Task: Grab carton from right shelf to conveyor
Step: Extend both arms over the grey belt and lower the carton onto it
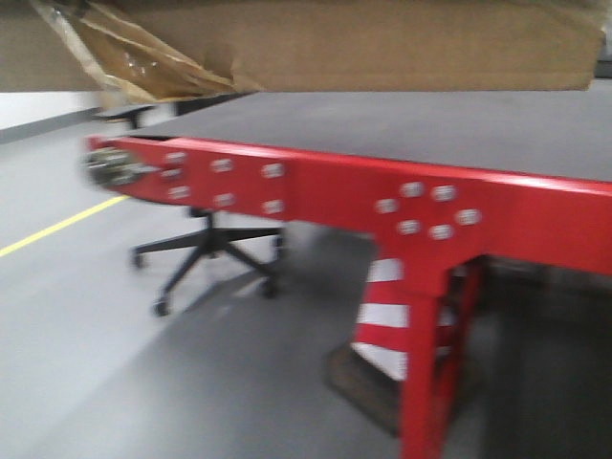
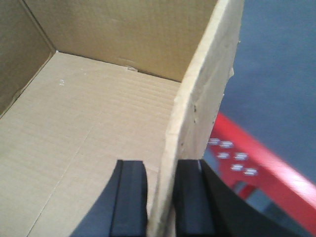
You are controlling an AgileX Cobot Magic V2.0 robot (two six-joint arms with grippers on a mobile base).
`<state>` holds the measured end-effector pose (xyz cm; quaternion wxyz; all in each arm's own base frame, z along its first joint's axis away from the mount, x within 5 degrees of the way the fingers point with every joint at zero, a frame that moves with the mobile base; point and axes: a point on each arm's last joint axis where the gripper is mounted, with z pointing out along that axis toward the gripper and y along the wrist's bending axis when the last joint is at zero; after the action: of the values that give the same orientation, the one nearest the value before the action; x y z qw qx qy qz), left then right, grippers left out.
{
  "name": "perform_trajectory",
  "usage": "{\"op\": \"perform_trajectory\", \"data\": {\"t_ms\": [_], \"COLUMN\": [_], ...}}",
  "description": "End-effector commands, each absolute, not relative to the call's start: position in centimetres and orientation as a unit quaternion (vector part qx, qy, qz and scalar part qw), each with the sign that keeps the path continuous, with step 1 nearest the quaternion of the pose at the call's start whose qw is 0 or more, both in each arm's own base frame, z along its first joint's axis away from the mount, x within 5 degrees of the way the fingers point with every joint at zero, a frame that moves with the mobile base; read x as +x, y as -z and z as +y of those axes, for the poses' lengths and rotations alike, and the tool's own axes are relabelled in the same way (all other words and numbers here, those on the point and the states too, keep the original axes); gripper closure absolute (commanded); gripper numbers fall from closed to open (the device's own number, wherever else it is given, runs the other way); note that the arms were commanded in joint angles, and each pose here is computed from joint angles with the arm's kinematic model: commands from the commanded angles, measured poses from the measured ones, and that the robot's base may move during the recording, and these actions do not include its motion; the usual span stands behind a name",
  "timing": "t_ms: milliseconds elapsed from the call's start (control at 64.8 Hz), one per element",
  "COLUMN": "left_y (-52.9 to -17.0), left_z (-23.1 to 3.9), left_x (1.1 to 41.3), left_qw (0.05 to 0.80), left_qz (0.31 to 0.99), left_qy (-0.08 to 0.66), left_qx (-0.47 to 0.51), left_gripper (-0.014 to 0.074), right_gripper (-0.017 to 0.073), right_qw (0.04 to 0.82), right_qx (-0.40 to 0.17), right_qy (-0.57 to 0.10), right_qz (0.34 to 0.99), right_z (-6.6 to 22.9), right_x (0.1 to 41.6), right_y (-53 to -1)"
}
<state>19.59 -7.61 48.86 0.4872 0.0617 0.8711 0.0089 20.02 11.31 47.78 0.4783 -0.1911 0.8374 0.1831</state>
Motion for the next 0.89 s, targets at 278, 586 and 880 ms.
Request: {"op": "perform_trajectory", "data": {"t_ms": [278,586,880], "left_y": [-49.96,-50.27,-50.27], "left_z": [-6.18,-5.73,-5.72], "left_x": [19.79,19.87,19.87], "left_qw": [0.529,0.539,0.539], "left_qz": [0.841,0.831,0.830], "left_qy": [-0.095,-0.126,-0.127], "left_qx": [0.064,0.062,0.062], "left_gripper": [0.0613,0.0613,0.0613], "right_gripper": [0.0626,0.0626,0.0626], "right_qw": [0.497,0.497,0.497], "right_qx": [-0.203,-0.203,-0.203], "right_qy": [-0.191,-0.191,-0.191], "right_qz": [0.822,0.822,0.822], "right_z": [11.20,11.20,11.20], "right_x": [19.21,19.21,19.21], "right_y": [-48.65,-48.65,-48.65]}}
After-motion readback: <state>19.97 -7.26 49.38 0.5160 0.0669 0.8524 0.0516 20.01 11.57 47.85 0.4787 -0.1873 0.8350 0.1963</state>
